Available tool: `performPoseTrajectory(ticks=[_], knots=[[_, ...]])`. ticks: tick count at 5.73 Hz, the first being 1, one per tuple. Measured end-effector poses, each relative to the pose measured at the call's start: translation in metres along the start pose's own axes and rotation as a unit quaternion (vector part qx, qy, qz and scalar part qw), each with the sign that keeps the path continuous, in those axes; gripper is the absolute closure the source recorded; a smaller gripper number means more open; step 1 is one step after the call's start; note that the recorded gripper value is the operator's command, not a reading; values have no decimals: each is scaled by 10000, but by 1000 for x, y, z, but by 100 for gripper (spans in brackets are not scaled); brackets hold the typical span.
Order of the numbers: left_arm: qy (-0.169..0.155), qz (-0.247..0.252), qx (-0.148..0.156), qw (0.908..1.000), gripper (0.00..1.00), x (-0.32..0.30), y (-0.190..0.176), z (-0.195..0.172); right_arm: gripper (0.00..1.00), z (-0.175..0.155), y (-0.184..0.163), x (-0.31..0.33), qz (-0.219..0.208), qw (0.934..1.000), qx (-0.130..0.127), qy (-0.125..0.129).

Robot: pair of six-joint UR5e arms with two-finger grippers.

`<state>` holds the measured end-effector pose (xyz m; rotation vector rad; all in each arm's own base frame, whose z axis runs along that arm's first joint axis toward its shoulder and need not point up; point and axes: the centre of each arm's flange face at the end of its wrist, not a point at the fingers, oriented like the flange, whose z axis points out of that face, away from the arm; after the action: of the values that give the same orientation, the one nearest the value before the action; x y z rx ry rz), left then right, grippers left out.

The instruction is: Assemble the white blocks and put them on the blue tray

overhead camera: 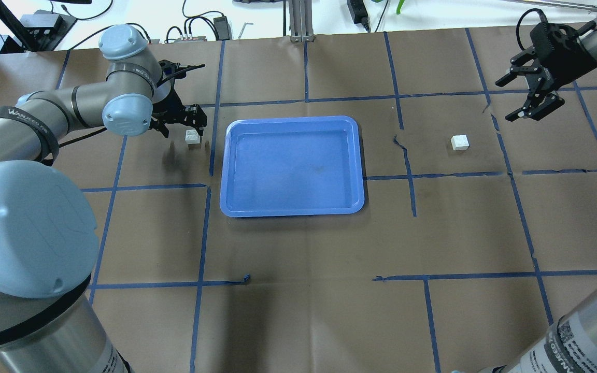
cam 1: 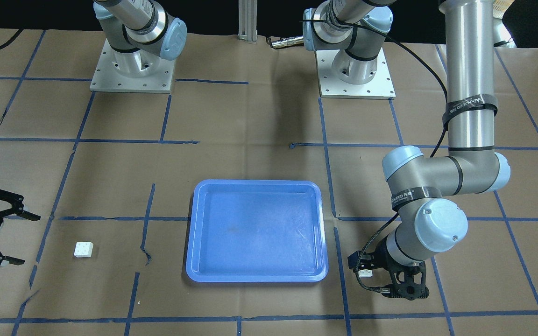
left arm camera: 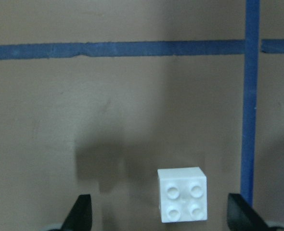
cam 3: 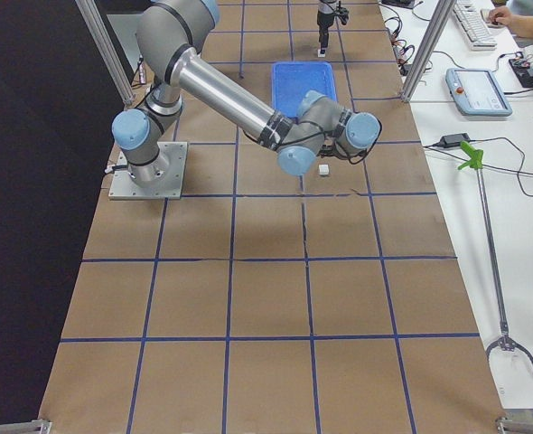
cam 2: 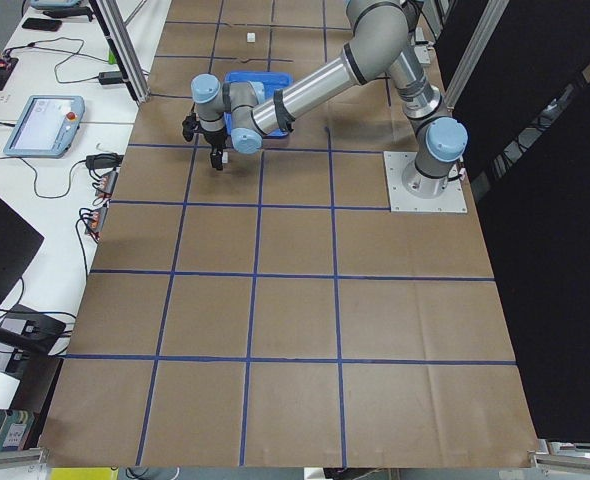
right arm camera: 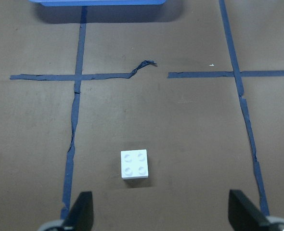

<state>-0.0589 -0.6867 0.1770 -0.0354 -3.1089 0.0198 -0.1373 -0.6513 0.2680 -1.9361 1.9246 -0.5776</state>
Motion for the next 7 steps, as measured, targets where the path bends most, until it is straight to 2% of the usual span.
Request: performPoseTrajectory(ticks=[1,2,4,5,6,7], knots=[[9,23,-37,10000,85,0,3,5,0,33,14,-12,-130,9998,106,49],[9,56,-25,10000,100,0,3,6,0,62,23,-26,-205,9997,111,101],[0,270,65,9996,100,1,3,-4,0,98,38,-40,-185,9997,152,55],[-19,726,124,9973,100,10,6,-16,0,104,41,-41,-166,9997,169,24],[-59,1529,193,9880,100,42,17,-34,9,106,42,-41,-155,9997,173,10],[-113,2440,236,9694,100,90,35,-52,24,107,42,-40,-156,9996,215,31]])
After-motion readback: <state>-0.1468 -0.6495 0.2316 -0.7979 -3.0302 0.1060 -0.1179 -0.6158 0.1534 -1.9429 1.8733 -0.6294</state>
